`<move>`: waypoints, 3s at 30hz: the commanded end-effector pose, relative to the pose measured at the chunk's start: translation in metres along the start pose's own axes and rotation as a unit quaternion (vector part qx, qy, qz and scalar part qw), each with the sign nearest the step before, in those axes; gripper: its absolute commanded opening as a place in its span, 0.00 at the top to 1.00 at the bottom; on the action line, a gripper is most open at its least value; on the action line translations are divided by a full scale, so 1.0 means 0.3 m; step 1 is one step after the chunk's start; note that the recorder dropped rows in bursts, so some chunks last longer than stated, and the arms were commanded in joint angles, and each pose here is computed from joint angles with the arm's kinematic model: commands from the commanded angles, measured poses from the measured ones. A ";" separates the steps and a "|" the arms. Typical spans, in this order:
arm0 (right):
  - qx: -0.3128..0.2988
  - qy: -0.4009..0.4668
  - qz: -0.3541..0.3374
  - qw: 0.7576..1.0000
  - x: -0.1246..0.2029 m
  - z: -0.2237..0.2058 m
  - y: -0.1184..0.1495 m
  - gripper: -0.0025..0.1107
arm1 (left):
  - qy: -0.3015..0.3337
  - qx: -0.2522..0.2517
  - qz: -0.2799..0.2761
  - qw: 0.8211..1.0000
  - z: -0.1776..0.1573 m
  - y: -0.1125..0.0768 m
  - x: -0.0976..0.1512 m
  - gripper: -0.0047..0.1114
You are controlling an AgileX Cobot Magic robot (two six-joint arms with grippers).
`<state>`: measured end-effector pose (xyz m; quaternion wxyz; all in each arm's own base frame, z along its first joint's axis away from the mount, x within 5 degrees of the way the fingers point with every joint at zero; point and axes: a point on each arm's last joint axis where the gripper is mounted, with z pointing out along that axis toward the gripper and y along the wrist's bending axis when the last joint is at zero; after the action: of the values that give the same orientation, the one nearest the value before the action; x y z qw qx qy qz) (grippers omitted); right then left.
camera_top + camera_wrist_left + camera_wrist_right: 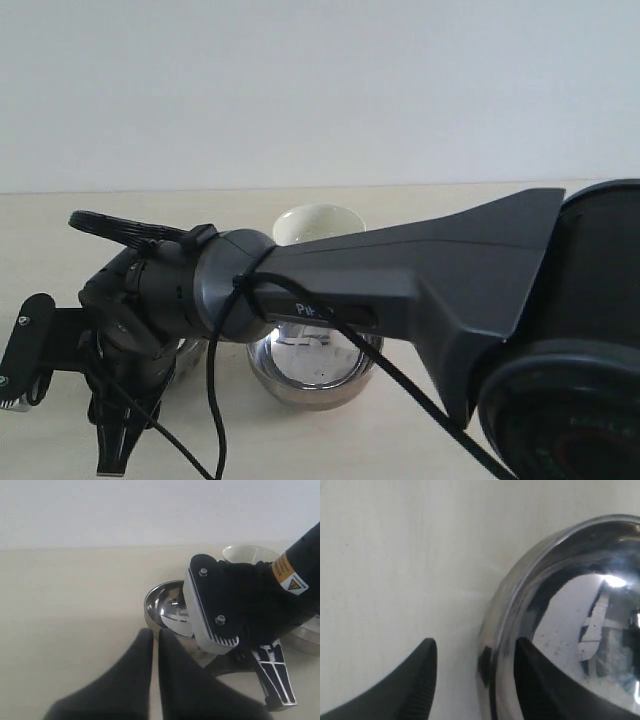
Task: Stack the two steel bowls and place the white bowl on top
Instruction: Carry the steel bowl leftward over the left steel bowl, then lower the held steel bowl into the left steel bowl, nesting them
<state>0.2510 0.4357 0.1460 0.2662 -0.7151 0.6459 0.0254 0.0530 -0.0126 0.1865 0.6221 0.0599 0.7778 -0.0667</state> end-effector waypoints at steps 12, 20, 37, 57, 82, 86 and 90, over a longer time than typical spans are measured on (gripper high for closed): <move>0.006 0.005 -0.001 1.000 0.003 -0.005 -0.011 0.98 | 0.000 -0.001 -0.003 1.000 0.001 0.001 0.003 0.93; -0.010 0.038 -0.021 0.999 0.018 -0.034 -0.009 0.98 | 0.000 -0.001 -0.003 1.000 0.001 0.001 0.003 0.93; 0.020 0.004 0.011 1.000 -0.042 -0.345 -0.079 0.98 | 0.000 -0.001 -0.003 1.000 0.001 0.001 0.003 0.93; -0.001 0.053 0.064 0.997 -0.005 -0.531 -0.081 0.98 | 0.000 -0.001 -0.003 1.000 0.001 0.001 0.003 0.93; -0.011 0.028 0.144 0.989 0.265 -0.596 -0.084 0.98 | 0.000 -0.001 -0.003 1.000 0.001 0.001 0.003 0.93; -0.014 0.030 0.146 0.989 0.275 -0.545 -0.074 0.98 | 0.000 -0.001 -0.003 1.000 0.001 0.001 0.003 0.93; -0.021 0.040 0.146 0.988 0.281 -0.469 -0.070 0.98 | 0.000 -0.001 -0.003 1.000 0.001 0.001 0.003 0.93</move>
<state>0.2379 0.2998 0.2467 0.2119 -0.6208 0.7532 0.0484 0.0530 -0.0126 0.1865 0.6221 0.0599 0.7778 -0.0667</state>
